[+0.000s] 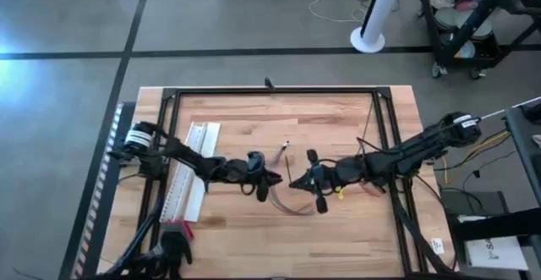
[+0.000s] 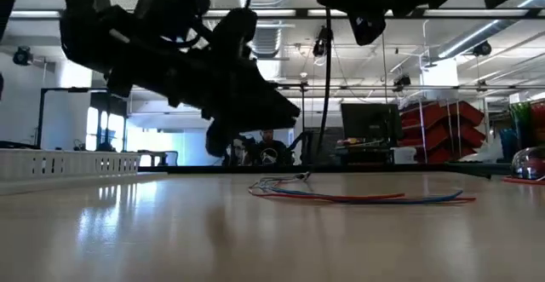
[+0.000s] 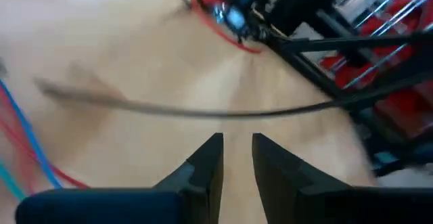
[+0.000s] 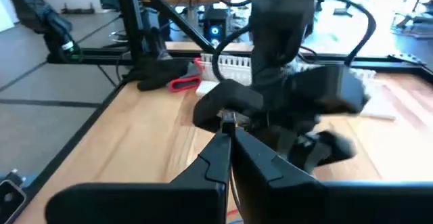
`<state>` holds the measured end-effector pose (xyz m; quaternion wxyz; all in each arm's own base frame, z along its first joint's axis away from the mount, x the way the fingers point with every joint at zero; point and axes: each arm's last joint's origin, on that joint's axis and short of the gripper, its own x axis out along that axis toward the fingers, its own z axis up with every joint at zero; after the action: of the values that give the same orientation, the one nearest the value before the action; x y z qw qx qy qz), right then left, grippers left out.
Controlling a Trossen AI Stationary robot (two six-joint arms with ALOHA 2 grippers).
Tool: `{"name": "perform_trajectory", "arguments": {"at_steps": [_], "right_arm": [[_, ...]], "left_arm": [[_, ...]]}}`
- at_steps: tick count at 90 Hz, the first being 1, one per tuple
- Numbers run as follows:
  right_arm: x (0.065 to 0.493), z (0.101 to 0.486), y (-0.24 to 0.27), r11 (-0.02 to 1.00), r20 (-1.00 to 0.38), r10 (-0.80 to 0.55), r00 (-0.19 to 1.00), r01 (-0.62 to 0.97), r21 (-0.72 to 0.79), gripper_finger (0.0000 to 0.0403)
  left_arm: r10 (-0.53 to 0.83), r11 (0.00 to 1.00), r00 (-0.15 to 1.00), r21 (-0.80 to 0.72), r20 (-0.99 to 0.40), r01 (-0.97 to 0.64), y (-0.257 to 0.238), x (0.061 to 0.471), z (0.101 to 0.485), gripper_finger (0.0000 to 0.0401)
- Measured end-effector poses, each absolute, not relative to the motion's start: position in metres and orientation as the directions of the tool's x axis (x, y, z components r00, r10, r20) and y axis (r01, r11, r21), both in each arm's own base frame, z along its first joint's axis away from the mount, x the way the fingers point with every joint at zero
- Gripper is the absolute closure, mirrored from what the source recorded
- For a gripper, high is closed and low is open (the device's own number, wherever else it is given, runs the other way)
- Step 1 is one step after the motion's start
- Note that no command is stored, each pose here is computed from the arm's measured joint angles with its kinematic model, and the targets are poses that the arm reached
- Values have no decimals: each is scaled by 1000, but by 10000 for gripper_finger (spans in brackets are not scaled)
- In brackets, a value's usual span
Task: Ziptie cables
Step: Insert the bottom black ziptie into the black ziptie lock
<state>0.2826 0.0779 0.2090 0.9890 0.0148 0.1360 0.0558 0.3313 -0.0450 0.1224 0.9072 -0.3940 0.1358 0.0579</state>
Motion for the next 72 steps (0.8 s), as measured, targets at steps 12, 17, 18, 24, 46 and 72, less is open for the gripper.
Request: {"name": "perform_trajectory", "arguments": {"at_steps": [12,17,18,24,46,72], "right_arm": [[282,211,77,993,-261,112,959,-99,63,403],[282,211,77,993,-261,114,959,-101,61,403],[282,211,77,993,-261,114,958,-102,61,403],[282,211,77,993,-261,115,958,-104,59,403],[283,213,78,992,-257,124,958,-118,37,403],[285,217,79,986,-242,128,962,-150,-76,403]], "left_arm": [[30,454,948,-841,-317,-295,-43,333,110,333],[43,398,948,-865,-314,-304,-42,335,109,328],[46,388,948,-869,-315,-307,-42,336,108,327],[62,333,949,-890,-310,-312,-39,341,110,319],[57,86,930,-926,-363,-367,-22,354,115,281],[-9,0,923,-923,-384,-384,-2,363,119,256]]}}
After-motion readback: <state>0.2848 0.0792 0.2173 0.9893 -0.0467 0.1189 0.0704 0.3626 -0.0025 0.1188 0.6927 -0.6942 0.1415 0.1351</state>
